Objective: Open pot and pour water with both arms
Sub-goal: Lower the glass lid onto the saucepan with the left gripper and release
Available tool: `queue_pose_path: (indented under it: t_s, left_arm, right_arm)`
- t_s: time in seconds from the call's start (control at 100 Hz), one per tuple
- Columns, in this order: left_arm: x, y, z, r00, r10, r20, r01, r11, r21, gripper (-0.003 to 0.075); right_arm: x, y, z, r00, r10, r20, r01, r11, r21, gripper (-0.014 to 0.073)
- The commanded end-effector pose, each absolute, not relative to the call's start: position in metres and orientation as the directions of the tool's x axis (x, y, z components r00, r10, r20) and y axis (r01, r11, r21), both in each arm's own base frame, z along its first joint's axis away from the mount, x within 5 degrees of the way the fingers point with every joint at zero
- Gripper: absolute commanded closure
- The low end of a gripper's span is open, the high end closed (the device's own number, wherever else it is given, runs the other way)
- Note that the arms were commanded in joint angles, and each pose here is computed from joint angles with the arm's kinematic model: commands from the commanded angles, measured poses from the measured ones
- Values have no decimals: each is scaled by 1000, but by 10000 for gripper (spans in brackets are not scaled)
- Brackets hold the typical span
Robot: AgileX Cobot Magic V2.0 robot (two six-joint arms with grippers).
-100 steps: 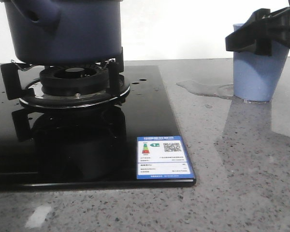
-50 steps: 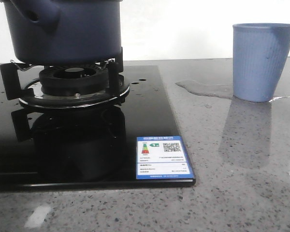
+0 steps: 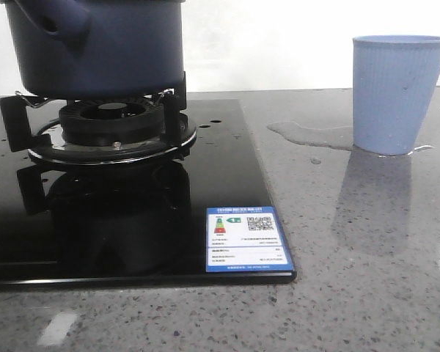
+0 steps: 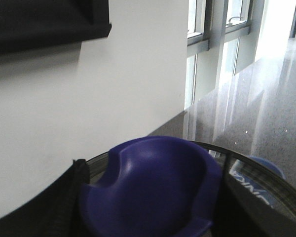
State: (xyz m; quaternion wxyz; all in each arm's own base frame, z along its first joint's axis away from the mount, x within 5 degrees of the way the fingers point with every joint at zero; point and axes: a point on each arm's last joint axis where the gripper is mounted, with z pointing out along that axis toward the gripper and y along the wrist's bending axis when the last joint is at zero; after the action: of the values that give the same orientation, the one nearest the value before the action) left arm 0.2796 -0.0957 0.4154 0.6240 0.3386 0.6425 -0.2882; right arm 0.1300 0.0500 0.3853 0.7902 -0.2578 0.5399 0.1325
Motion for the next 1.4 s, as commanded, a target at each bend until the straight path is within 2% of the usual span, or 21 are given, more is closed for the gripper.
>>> queue_pose_path:
  t_s: [0.0, 0.2, 0.4, 0.79, 0.96, 1.19, 1.39]
  left_arm:
    - [285, -102, 422, 13, 2, -1000, 803, 596, 12, 428]
    - [309, -105, 398, -63, 24, -998, 794, 607, -36, 428]
    - [313, -103, 389, -62, 117, -991, 779, 626, 26, 428]
    - [318, -98, 387, -60, 150, -987, 735, 676, 58, 426]
    - [318, -100, 386, -64, 142, -988, 741, 670, 48, 373]
    - [316, -112, 386, -39, 166, -985, 746, 661, 82, 370]
    - [327, -110, 378, -69, 171, -983, 689, 721, 77, 228]
  right_arm:
    - [116, 50, 397, 416, -69, -907, -481, 829, -284, 662]
    - [107, 46, 398, 405, -109, -908, -426, 856, -293, 663]
    - [107, 46, 397, 397, -106, -912, -430, 856, -287, 663]
    - [108, 46, 397, 395, -111, -912, -427, 857, -289, 662]
    - [108, 46, 397, 385, -91, -918, -436, 859, -268, 662]
    - [108, 46, 397, 384, -89, -919, -437, 859, -266, 663]
    - [108, 46, 397, 381, -83, -921, -440, 860, -259, 662]
